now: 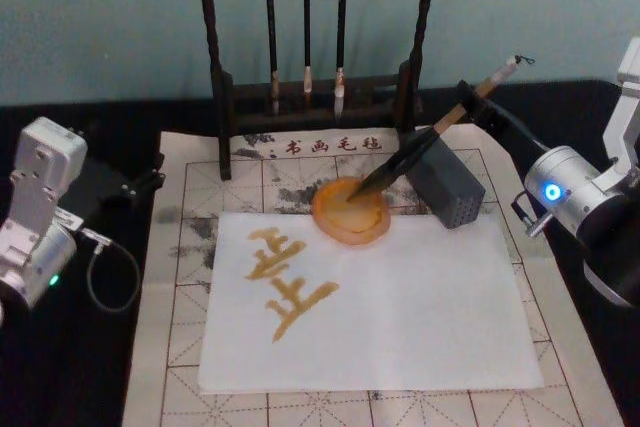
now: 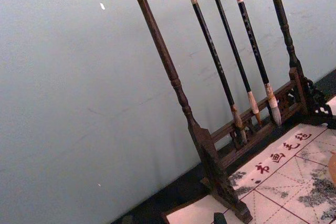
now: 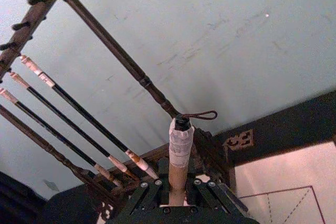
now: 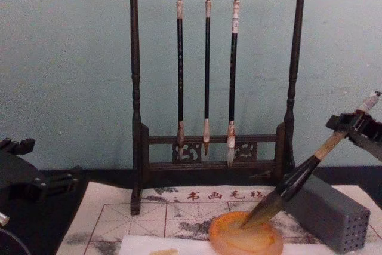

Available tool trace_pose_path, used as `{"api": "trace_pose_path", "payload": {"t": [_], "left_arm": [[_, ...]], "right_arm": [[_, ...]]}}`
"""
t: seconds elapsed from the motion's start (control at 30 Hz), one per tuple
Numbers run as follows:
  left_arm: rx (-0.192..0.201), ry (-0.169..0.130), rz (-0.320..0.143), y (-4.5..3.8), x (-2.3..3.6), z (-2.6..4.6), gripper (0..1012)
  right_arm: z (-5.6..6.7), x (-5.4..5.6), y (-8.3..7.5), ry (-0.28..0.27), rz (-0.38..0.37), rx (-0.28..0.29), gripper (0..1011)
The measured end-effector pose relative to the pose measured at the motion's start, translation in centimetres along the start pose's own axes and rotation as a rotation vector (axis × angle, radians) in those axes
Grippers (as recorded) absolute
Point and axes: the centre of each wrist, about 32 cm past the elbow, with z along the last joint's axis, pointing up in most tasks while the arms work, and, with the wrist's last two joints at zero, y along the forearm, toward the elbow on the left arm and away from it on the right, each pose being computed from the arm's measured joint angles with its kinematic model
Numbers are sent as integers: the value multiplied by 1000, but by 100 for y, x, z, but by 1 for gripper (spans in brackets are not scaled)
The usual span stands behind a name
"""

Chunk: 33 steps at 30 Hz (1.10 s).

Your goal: Pick up the brush from the inkstone, write on the paper, then place the brush back to its original position.

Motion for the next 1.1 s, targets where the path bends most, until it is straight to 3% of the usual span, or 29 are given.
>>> {"api": "trace_pose_path", "payload": {"t": [0.47, 1.1], "left_arm": [[0, 0, 0, 0, 0, 0, 1001], [0, 0, 0, 0, 0, 0, 1001]], "right_arm": [[-23, 37, -29, -115, 30, 47, 187], [25, 128, -178, -211, 134, 83, 187]]}}
